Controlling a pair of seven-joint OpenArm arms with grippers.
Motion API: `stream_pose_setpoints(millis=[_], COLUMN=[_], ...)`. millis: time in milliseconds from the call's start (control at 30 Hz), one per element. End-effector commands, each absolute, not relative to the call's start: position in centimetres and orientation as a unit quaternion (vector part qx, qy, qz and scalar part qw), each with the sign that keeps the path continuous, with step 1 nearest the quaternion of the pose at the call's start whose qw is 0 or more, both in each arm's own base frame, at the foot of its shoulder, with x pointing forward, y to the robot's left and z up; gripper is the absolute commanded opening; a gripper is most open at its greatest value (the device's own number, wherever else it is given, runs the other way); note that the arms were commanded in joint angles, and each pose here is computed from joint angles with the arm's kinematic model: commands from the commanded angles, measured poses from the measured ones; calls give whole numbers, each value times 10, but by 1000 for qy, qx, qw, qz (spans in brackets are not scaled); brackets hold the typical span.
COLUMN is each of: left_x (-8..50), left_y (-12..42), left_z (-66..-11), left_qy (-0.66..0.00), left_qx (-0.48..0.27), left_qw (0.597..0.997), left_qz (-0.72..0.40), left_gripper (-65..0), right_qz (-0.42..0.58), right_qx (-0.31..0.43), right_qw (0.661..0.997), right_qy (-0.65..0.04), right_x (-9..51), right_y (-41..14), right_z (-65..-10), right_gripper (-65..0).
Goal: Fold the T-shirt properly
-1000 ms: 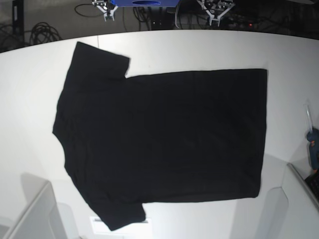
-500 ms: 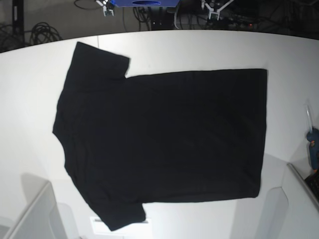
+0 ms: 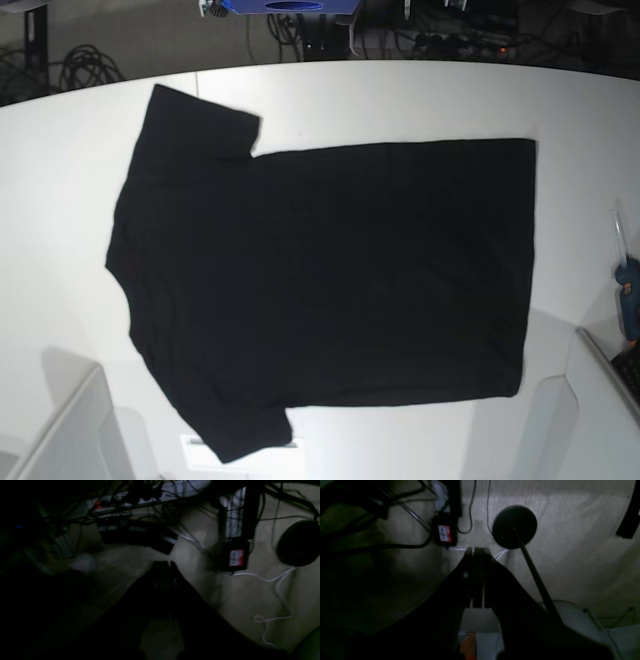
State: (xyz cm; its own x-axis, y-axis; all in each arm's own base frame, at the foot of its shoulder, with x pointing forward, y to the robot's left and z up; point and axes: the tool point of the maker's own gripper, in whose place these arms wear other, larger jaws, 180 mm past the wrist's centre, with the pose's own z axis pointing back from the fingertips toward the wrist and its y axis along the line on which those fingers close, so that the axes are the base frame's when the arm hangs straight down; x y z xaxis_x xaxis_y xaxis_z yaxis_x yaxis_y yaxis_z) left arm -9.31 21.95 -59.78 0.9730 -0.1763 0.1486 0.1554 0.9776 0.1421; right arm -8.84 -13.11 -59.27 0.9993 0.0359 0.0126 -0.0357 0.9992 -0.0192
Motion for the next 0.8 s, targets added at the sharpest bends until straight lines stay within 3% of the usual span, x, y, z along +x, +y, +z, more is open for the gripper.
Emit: stream_pose_setpoints(millis=[0, 433, 767], left_x=[-102, -74, -41], left_y=[224, 221, 195], left_z=[-589, -520, -427], left_qy=[-83, -175, -255], left_qx=[67, 48, -19], left_qw=[990, 979, 961], left_qz=[-89, -97, -101], left_gripper=[-650, -650, -650], right_qz=[9, -9, 0], right_qx=[-17, -56, -57], right_qw=[1000, 998, 997], right_qy=[-4, -35, -49], right_x=[-97, -93, -74], right_y=[-138, -168, -164], right_z=[-585, -491, -429], right_gripper=[-650, -650, -650])
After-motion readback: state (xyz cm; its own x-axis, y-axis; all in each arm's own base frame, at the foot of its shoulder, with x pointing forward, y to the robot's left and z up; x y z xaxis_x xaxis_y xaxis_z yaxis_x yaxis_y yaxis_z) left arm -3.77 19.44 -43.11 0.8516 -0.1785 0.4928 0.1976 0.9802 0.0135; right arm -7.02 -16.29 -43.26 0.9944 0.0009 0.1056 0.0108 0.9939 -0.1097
